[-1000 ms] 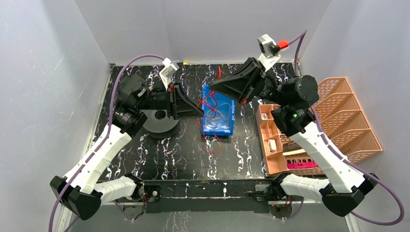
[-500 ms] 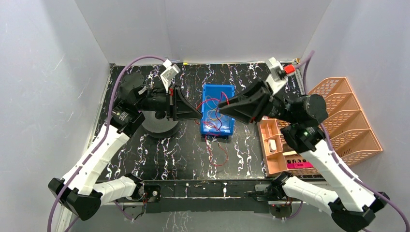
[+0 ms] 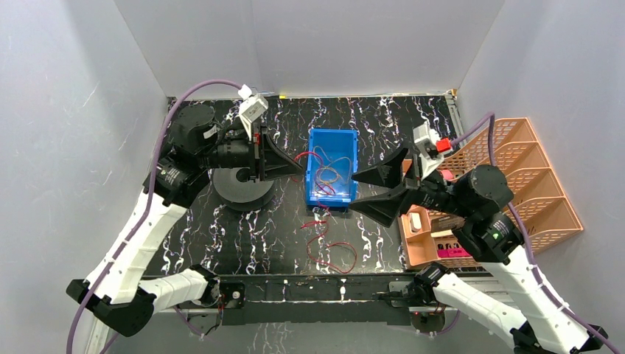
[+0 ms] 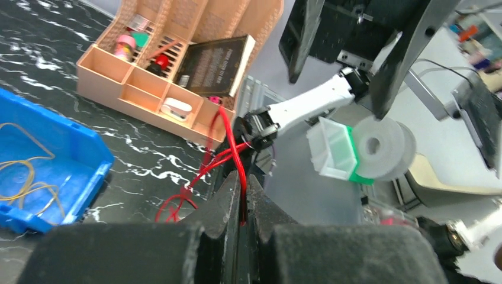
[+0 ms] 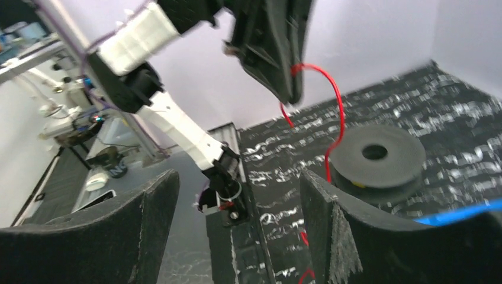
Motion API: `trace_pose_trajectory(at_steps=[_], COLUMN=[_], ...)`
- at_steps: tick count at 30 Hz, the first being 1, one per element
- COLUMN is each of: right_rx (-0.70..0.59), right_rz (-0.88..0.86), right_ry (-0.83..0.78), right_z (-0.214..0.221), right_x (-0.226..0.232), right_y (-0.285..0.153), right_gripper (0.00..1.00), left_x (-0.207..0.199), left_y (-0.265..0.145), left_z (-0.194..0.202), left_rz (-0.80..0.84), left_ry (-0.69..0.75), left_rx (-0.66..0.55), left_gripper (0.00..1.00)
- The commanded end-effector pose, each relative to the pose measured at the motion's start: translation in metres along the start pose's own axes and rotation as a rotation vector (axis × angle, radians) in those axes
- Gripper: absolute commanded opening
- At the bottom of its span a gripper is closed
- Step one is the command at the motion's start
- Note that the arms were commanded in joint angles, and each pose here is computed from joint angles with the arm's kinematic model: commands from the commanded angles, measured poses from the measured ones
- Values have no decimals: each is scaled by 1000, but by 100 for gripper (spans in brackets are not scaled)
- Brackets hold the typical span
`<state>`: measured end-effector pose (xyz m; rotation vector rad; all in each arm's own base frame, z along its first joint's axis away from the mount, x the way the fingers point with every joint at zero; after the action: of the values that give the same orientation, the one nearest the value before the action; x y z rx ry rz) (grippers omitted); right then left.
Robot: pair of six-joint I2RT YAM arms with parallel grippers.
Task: Wrap the cables
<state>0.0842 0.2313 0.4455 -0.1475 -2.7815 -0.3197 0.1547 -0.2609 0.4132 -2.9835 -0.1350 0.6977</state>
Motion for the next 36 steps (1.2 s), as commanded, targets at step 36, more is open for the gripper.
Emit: trace_pose_trajectory(at_steps=[36], right_rx=[99], right_rz=[251], right_ry=[213], right_z=[198], right_x=[-173], right_y=[53], right_gripper=[82], left_x=[-17], left_y=[-41], left_z=[-69], left_rz=[-291], left_ry=[174], left_rx=[-216], left_gripper=[0])
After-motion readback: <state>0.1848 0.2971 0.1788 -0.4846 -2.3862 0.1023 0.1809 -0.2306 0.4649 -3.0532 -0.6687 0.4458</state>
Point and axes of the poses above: each gripper's point midway between its finger pads, its own y axis out along the fingers, its own x axis along the line the jaws close on, z = x × y, the point moved 1 cm from there along -y, back along the fingers, and after that the axes turned 4 degrees about y, right-handed, at the moved point
